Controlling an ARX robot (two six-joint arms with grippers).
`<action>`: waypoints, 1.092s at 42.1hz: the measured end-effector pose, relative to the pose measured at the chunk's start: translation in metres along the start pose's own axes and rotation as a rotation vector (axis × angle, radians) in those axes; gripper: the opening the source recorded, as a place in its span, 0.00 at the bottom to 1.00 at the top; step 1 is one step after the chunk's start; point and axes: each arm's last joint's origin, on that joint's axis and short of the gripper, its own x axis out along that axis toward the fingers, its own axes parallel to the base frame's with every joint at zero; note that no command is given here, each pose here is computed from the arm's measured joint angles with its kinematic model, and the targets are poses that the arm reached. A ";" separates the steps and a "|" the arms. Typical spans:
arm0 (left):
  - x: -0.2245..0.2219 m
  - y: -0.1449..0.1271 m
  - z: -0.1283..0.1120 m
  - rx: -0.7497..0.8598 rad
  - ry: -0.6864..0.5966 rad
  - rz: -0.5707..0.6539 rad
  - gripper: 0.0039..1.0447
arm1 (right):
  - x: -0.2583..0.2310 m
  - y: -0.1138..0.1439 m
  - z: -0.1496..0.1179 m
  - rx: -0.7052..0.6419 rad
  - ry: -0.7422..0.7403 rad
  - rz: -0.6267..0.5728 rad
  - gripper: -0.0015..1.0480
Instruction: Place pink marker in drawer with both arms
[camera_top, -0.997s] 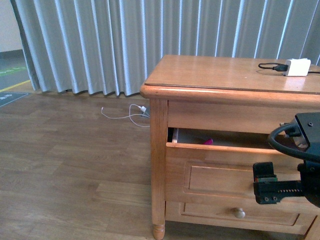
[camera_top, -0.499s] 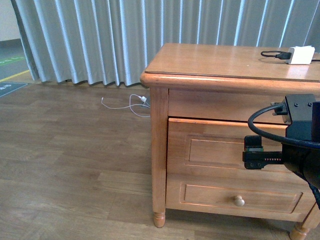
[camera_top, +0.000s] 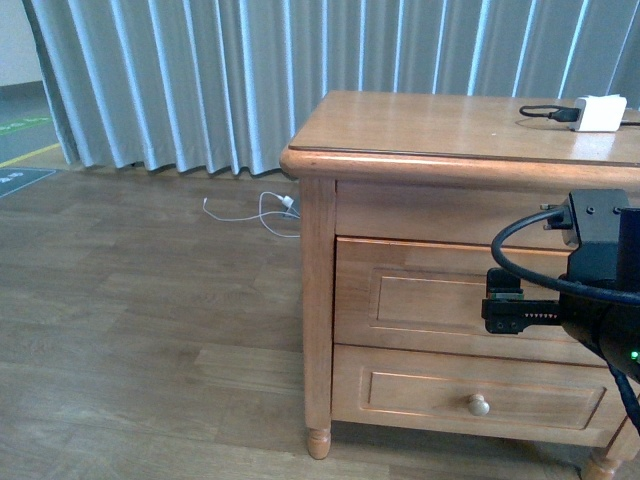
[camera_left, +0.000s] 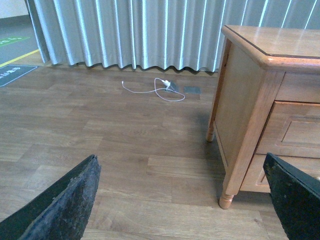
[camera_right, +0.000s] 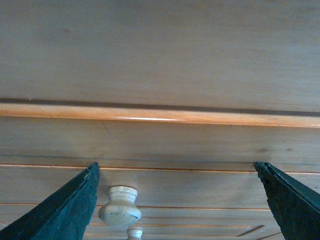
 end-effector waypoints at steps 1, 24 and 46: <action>0.000 0.000 0.000 0.000 0.000 0.000 0.94 | -0.002 -0.001 0.001 0.007 0.005 0.007 0.92; 0.000 0.000 0.000 0.000 0.000 0.000 0.94 | -0.178 -0.071 0.034 0.185 0.104 0.231 0.92; 0.000 0.000 0.000 0.000 0.000 0.000 0.94 | -0.259 -0.088 0.019 0.063 -0.310 0.083 0.60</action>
